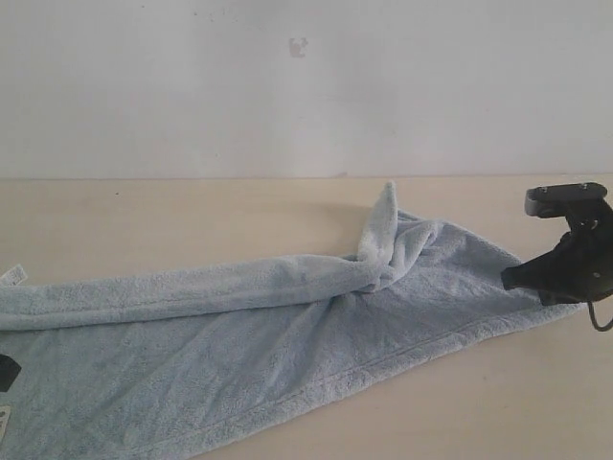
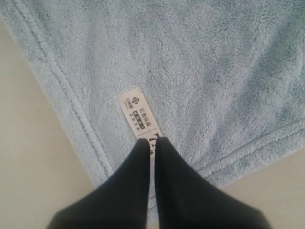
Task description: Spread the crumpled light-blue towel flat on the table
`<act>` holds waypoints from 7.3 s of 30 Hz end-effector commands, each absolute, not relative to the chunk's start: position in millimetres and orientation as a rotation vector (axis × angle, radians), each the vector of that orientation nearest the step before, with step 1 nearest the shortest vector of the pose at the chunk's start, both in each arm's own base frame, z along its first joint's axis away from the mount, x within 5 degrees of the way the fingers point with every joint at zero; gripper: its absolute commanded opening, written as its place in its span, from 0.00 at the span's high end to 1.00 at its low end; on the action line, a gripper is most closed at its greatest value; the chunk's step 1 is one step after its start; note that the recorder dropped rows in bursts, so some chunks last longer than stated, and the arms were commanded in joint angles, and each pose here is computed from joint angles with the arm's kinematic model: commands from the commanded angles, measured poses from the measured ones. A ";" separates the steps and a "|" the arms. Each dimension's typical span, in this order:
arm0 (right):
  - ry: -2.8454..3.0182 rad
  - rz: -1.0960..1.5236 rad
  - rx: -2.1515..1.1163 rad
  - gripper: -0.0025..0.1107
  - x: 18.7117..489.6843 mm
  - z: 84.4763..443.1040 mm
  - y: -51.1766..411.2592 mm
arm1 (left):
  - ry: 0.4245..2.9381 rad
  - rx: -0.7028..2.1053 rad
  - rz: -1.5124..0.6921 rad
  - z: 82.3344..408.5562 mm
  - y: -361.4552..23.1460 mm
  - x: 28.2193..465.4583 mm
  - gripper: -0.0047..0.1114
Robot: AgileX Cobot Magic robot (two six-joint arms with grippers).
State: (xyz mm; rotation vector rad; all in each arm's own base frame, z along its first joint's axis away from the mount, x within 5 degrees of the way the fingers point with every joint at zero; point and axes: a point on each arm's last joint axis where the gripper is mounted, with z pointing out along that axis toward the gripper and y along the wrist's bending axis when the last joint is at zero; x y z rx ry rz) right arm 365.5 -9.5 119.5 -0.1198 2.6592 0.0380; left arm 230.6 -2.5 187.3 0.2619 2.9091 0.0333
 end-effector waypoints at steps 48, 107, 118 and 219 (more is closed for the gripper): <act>2.846 0.091 -0.126 0.98 353.1 94.1 -10.5 | 2.878 0.247 0.016 188.9 -3.7 231.9 0.93; 2.658 0.421 0.074 0.73 461.9 135.1 5.4 | 2.821 0.263 -0.154 191.9 -14.9 236.1 0.93; 2.453 0.335 0.072 0.98 464.6 193.9 0.6 | 2.821 0.263 -0.154 191.9 -14.9 236.1 0.93; 2.397 0.063 0.043 0.98 415.8 242.7 -14.0 | 2.547 0.010 0.023 180.3 12.5 337.3 0.86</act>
